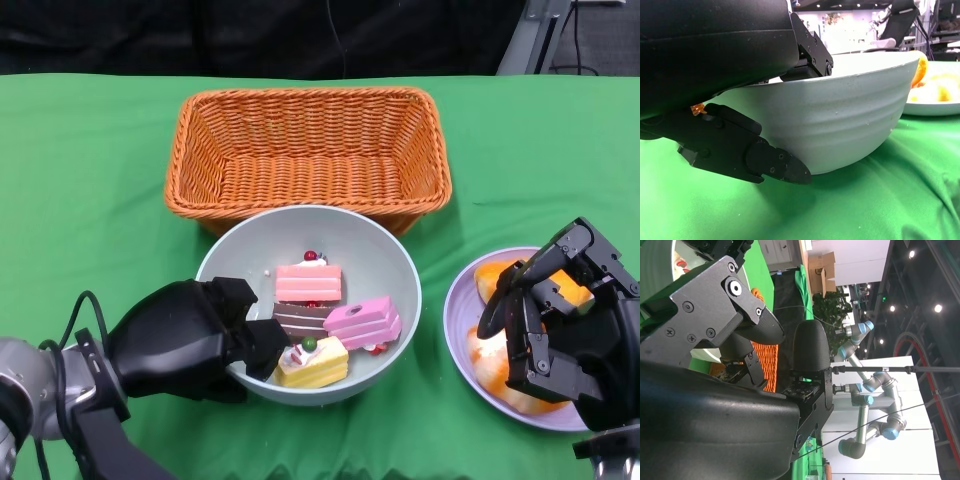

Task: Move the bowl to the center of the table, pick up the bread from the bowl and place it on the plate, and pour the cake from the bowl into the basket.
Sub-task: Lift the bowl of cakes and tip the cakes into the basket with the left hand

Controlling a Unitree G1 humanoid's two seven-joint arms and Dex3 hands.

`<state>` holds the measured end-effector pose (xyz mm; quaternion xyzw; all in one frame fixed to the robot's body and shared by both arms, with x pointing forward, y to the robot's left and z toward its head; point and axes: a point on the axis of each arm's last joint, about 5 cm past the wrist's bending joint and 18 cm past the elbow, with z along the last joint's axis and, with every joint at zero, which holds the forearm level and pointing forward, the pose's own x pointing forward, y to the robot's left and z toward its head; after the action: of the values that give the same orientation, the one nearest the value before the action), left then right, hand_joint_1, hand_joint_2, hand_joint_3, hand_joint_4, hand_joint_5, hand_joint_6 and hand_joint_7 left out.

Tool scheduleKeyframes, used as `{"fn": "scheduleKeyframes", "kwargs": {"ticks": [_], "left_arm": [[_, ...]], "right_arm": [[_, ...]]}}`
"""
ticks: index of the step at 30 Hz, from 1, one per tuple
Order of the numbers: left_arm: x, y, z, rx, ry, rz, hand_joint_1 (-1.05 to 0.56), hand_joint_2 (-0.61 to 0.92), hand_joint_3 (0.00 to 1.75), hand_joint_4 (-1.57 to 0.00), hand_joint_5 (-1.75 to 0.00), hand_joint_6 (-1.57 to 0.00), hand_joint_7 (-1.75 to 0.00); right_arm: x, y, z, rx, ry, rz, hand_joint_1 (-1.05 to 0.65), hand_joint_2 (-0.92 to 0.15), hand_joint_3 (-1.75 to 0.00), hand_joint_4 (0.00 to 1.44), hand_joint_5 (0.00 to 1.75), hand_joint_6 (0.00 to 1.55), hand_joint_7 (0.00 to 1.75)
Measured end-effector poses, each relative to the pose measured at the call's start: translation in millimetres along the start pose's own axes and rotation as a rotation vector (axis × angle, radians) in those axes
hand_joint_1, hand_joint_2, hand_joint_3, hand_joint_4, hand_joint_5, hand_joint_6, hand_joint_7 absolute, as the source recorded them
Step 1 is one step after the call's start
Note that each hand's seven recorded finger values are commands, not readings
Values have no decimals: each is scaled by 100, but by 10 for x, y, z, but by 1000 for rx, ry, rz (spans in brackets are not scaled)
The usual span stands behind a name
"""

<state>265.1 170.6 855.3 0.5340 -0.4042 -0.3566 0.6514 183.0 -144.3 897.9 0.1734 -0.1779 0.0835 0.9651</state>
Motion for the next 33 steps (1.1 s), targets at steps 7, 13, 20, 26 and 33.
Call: {"fn": "scheduleKeyframes", "kwargs": {"ticks": [7, 13, 20, 26, 33], "left_arm": [[-20, -21, 18, -25, 22, 33, -15, 92, 27, -66, -175, -46, -174], [-23, -30, 54, -103, 78, 135, -10, 92, 34, -67, -175, -51, -168], [55, 77, 67, -196, 56, 270, -15, 92, 54, -69, -175, -59, -153], [7, 176, 88, -243, -49, 275, -20, 87, 63, -72, -175, -63, -150], [-96, 207, 147, -260, -112, 290, -18, 76, 86, -73, -175, -61, -156]], "right_arm": [[-1, 10, -2, 1, -6, -14, -4, -44, -142, 75, 175, 49, 166], [-12, 20, -9, -13, 0, -28, -3, -51, -133, 78, 175, 54, 162], [-12, 36, -15, -21, 0, -56, -1, -58, -126, 79, 175, 57, 159], [-11, 30, -24, -22, 2, -61, -3, -59, -125, 76, 175, 55, 159], [-2, 30, -27, -24, 3, -72, -3, -59, -123, 75, 175, 54, 158]]}}
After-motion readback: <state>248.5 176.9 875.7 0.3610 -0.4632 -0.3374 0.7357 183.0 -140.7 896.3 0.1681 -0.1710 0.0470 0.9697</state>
